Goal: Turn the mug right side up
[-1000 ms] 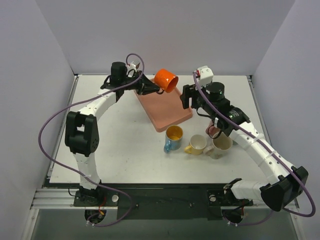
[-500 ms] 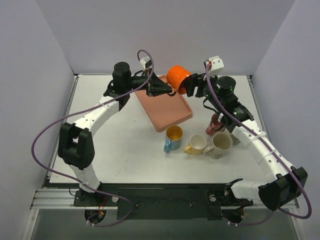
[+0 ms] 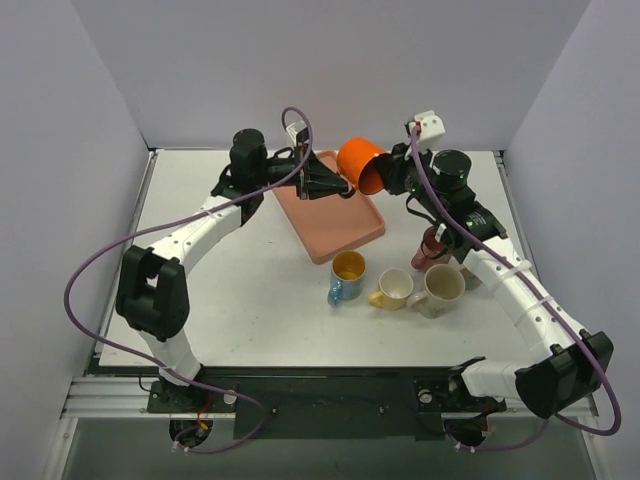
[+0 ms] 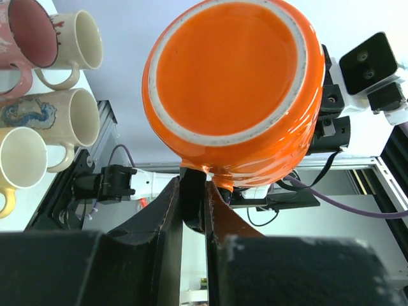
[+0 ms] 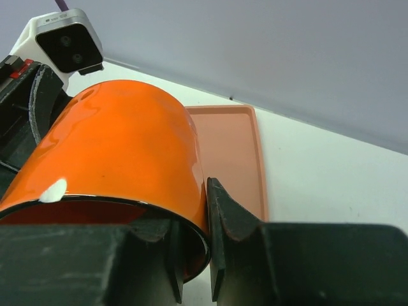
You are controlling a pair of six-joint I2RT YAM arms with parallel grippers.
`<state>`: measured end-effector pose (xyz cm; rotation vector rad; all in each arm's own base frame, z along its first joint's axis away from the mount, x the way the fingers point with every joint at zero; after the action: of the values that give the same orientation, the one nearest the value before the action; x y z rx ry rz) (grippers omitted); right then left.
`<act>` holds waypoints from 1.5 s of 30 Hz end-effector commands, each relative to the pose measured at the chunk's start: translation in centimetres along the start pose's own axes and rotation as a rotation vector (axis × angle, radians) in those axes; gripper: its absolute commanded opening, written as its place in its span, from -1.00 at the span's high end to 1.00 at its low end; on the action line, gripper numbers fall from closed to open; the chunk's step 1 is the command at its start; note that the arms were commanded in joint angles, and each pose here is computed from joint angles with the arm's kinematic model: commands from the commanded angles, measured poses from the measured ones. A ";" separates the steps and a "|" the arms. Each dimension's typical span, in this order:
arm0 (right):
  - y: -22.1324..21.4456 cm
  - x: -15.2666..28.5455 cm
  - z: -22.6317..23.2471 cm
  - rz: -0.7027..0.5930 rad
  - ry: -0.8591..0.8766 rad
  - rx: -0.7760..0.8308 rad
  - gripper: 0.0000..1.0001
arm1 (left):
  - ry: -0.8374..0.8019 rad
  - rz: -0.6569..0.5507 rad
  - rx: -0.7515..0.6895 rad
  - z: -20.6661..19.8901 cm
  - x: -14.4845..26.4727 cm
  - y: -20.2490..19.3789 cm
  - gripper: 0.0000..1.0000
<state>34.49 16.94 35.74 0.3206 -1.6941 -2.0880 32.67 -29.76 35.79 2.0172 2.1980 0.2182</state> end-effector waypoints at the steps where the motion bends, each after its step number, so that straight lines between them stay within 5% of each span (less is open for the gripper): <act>1: 1.7 1.6 0.0 -0.020 -0.051 -0.044 1.00 | 0.001 -0.018 -0.129 -0.7 1.1 -0.1 0.70; 2: 1.2 1.7 -0.3 -0.002 -0.078 -0.068 1.00 | 0.109 -0.040 -0.080 1.6 1.7 0.4 0.40; 4: -0.7 1.9 -0.6 0.065 -0.116 -0.117 1.00 | 0.251 -0.065 -0.064 4.4 2.8 1.1 0.11; 8: -5.4 3.0 -1.7 0.202 -0.203 -0.145 1.00 | 0.373 -0.083 -0.090 7.3 3.9 1.5 -0.22; 16: -9.6 3.6 -4.3 0.390 -0.355 -0.158 1.00 | 0.498 -0.066 -0.167 9.7 4.7 1.7 -0.37; 21: -11.8 2.6 -6.5 0.668 -0.504 -0.209 1.00 | 0.594 -0.060 -0.349 9.3 5.7 2.6 -0.48; 29: -13.7 2.1 -8.2 0.820 -0.615 -0.177 1.00 | 0.749 -0.042 -0.648 7.8 8.4 3.1 -0.53; 45: -20.1 -0.6 -10.5 1.033 -0.650 -0.208 1.00 | 0.799 -0.078 -0.665 8.0 10.5 3.4 -0.54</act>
<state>34.79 11.64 12.83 -1.1520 -1.4235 -1.5132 37.13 -19.57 26.57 1.6682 2.1235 1.6938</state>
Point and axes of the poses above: each gripper's point midway between its finger pads, its own x axis back along the fingers, its own z axis along the line the jaws close on, y = z × x, the point moved 5 cm from there along x, back along the fingers, and after that the axes turned 8 degrees about -x, right-handed, at the moved point
